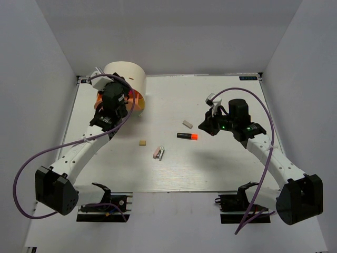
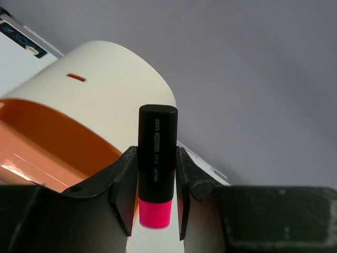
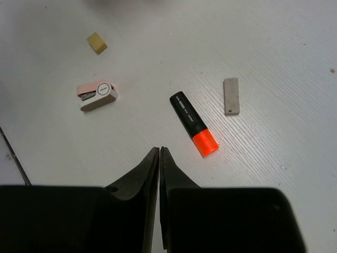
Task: Sort the stationery into containers
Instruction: Place the stationery into the container
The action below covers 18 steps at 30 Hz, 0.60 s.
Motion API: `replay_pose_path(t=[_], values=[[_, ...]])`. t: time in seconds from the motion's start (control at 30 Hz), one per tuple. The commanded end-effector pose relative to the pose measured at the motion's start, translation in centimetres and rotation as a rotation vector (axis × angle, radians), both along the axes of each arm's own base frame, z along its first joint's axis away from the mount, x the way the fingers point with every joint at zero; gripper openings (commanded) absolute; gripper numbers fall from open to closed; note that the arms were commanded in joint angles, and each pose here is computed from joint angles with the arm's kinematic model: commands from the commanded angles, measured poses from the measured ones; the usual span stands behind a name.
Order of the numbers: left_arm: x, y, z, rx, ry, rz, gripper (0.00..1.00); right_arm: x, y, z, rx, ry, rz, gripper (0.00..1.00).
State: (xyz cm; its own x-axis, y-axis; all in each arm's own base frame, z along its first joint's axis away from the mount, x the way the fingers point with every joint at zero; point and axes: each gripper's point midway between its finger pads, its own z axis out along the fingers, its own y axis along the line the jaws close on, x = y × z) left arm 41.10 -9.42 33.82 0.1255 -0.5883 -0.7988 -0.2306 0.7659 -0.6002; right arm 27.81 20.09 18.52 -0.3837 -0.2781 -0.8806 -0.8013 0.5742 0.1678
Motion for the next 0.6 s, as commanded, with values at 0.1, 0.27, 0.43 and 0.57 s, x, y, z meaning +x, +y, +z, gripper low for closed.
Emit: replay_pose_path(t=[0.1,0.27,0.43,0.57], values=[[0.8,2.5,-0.2,0.047,-0.006,0.075,0.12,-0.2,0.2,0.9,0.027,-0.036,0.013,0.10],[1.3,2.8,-2.3,0.070,0.047,0.071,0.17,0.1,0.3,1.2,0.029,-0.040,0.014,0.13],[1.1,3.2,-3.5,0.087,0.087,0.079,0.46,0.0,0.3,1.0,0.024,-0.038,0.020,0.22],[0.9,3.4,-3.1,0.076,0.076,0.089,0.63,0.0,0.4,0.9,0.023,-0.038,0.026,0.28]])
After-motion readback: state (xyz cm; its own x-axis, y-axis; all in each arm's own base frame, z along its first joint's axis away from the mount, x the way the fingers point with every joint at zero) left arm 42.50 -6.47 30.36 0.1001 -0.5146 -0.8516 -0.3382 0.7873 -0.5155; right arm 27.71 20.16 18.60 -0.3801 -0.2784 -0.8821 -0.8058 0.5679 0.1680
